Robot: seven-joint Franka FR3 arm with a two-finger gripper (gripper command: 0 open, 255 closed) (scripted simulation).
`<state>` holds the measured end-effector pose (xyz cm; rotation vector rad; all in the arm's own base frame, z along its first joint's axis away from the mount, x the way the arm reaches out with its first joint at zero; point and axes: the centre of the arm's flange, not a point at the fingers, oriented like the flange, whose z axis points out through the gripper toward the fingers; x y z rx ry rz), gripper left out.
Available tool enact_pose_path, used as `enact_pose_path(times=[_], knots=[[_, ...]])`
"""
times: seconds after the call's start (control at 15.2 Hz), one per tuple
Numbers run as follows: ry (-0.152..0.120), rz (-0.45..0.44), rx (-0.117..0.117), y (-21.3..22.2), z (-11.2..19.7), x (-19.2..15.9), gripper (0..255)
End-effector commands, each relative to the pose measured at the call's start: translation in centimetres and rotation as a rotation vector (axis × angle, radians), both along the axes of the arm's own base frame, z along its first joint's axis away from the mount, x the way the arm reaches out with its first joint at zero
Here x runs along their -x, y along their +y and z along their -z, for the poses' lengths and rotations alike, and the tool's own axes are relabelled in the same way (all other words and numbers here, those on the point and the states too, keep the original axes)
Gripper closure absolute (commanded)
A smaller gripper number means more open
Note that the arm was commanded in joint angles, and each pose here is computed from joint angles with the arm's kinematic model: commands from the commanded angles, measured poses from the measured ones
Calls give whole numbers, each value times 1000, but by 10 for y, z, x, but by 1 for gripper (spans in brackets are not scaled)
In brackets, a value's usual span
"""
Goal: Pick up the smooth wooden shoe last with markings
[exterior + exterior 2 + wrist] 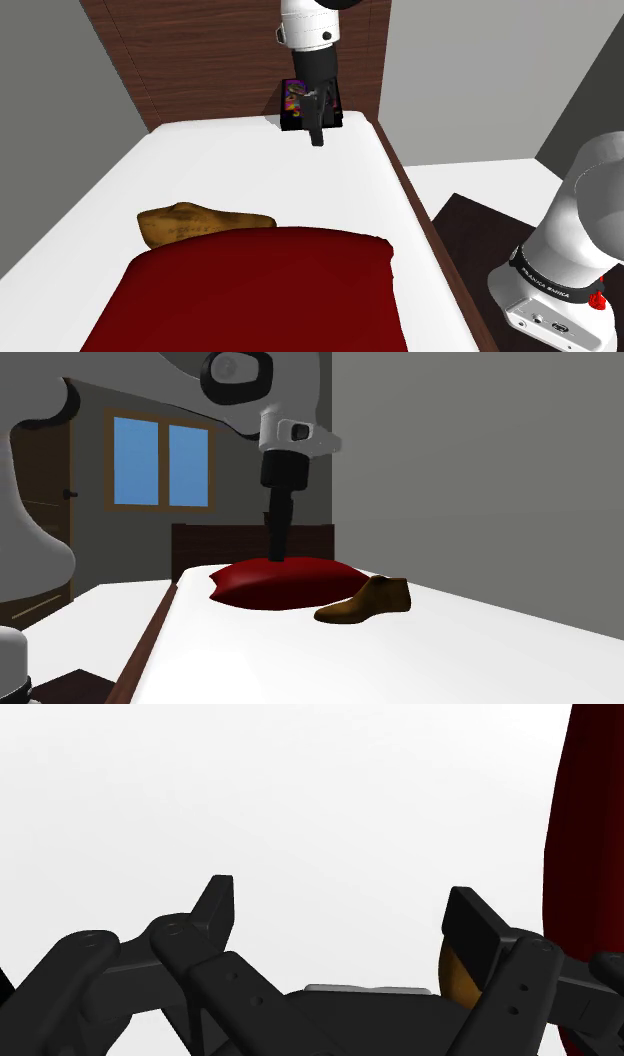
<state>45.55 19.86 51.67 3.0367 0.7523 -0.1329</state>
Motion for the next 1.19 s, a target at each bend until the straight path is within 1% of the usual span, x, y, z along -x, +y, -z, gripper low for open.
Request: enact_pose_path(times=[0.0,0.59,1.12], knots=[[2,-29,-7,24,7,-12,0],[14,-159,-33,126,36,-61,0],[25,-274,-56,223,59,-93,0]])
